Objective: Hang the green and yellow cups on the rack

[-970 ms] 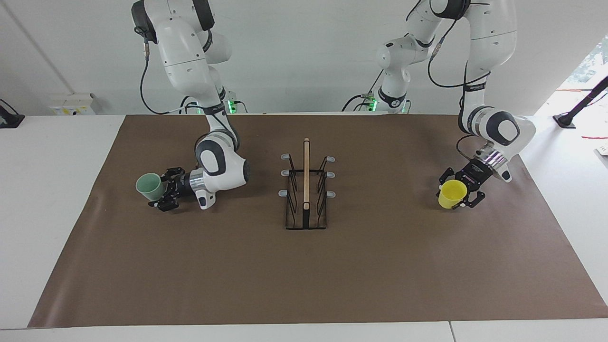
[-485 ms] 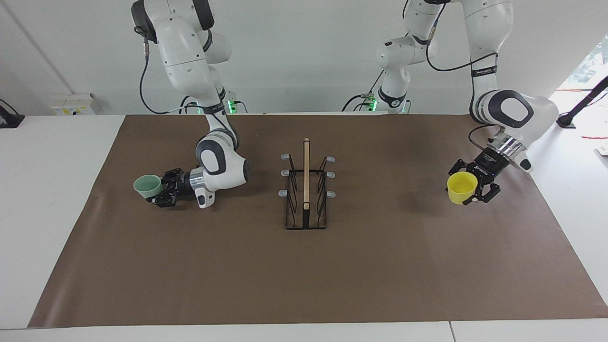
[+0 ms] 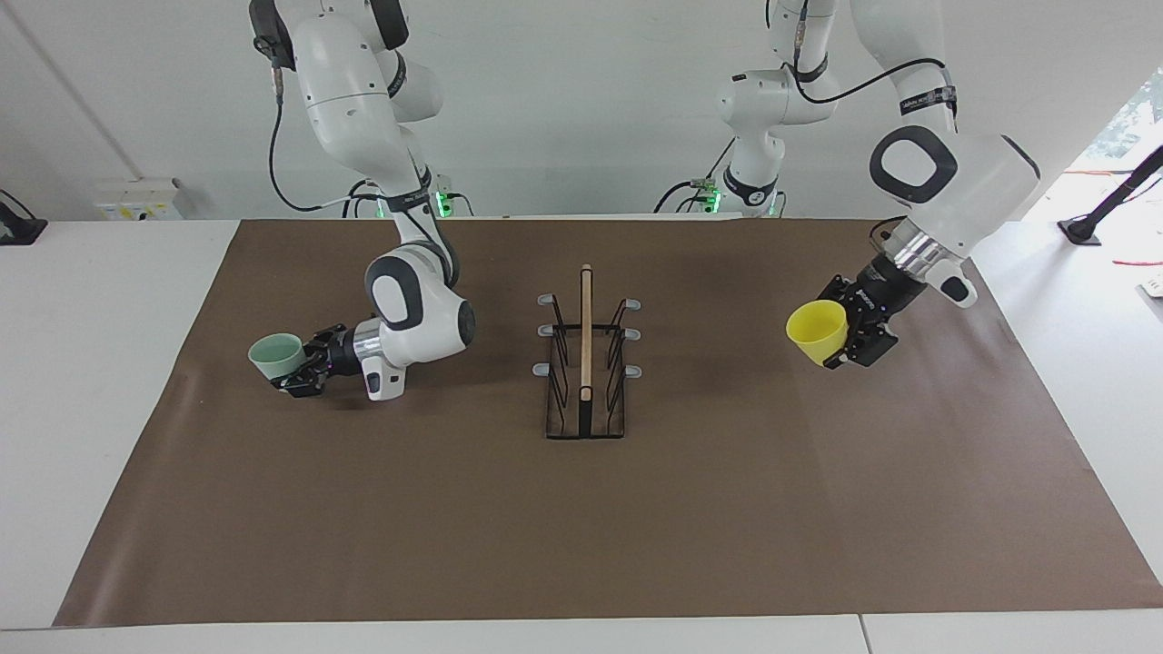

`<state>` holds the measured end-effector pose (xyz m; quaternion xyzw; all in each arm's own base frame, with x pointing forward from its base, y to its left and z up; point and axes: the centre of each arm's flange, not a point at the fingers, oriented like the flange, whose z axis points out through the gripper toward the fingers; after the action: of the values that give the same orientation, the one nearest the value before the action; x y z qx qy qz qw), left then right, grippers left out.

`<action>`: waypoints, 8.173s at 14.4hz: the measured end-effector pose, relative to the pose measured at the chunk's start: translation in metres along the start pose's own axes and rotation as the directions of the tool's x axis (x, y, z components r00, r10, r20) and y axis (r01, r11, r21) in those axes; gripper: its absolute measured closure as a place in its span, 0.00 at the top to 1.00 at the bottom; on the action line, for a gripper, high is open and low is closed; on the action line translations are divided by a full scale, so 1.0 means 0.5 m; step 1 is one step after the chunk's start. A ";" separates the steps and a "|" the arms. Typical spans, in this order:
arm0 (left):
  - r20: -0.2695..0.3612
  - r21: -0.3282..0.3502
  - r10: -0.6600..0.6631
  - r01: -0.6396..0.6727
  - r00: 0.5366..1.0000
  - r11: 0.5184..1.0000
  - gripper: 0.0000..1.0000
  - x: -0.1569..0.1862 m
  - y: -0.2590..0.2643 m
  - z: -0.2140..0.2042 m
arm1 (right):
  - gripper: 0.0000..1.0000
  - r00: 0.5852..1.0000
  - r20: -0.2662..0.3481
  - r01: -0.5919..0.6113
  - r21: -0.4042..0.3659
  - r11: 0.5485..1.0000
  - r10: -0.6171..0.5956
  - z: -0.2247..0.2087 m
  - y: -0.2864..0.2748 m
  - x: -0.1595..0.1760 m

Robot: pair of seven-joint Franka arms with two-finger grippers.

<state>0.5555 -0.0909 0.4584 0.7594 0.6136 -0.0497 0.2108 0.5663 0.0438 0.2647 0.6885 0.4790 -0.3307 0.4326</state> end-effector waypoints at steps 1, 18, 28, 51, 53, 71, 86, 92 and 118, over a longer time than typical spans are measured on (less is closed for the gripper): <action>-0.088 0.054 0.105 -0.100 0.991 0.993 0.67 -0.081 -0.002 0.026 | 0.68 0.997 -0.037 -0.069 0.056 0.996 0.071 -0.006 0.036 -0.040; -0.644 0.180 0.372 -0.339 0.669 0.923 0.67 -0.582 -0.230 0.233 | 0.68 0.696 -0.607 0.051 0.576 0.816 0.385 0.059 0.177 -0.328; -0.631 0.159 0.391 -0.381 0.670 0.911 0.70 -0.647 -0.260 0.226 | 0.68 0.413 -0.786 0.313 0.597 0.738 0.461 0.060 0.185 -0.403; 0.062 0.389 0.932 -0.869 0.357 0.307 1.00 -0.034 -0.004 -0.144 | 0.68 -0.559 -0.325 0.655 0.390 0.647 0.763 -0.379 -0.033 -0.220; 0.107 0.373 0.943 -0.892 0.316 0.257 1.00 -0.003 0.005 -0.212 | 0.68 -0.586 -0.307 0.638 0.394 0.661 0.750 -0.406 -0.109 -0.183; 0.268 0.353 0.934 -0.926 0.237 0.134 1.00 0.025 0.019 -0.305 | 0.68 -0.668 -0.423 0.482 0.379 0.790 0.612 -0.284 -0.257 -0.053; 0.297 0.357 0.922 -0.924 0.248 0.134 1.00 0.034 0.032 -0.295 | 1.00 -0.729 -0.318 0.504 0.350 0.789 0.607 -0.230 -0.279 -0.013; 0.266 0.381 0.933 -0.916 0.241 0.128 1.00 0.033 0.014 -0.308 | 1.00 -0.726 -0.375 0.465 0.348 0.814 0.576 -0.119 -0.206 -0.101; 0.192 0.379 0.951 -0.912 0.243 0.157 1.00 0.026 0.033 -0.308 | 1.00 0.448 -0.209 -0.089 0.957 0.277 0.869 -0.092 0.221 -0.479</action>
<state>0.5460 -0.0228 0.5977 1.0000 -0.0012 -0.0043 0.0012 0.5954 -0.0221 0.5226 0.9871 0.1031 -0.0435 -0.1142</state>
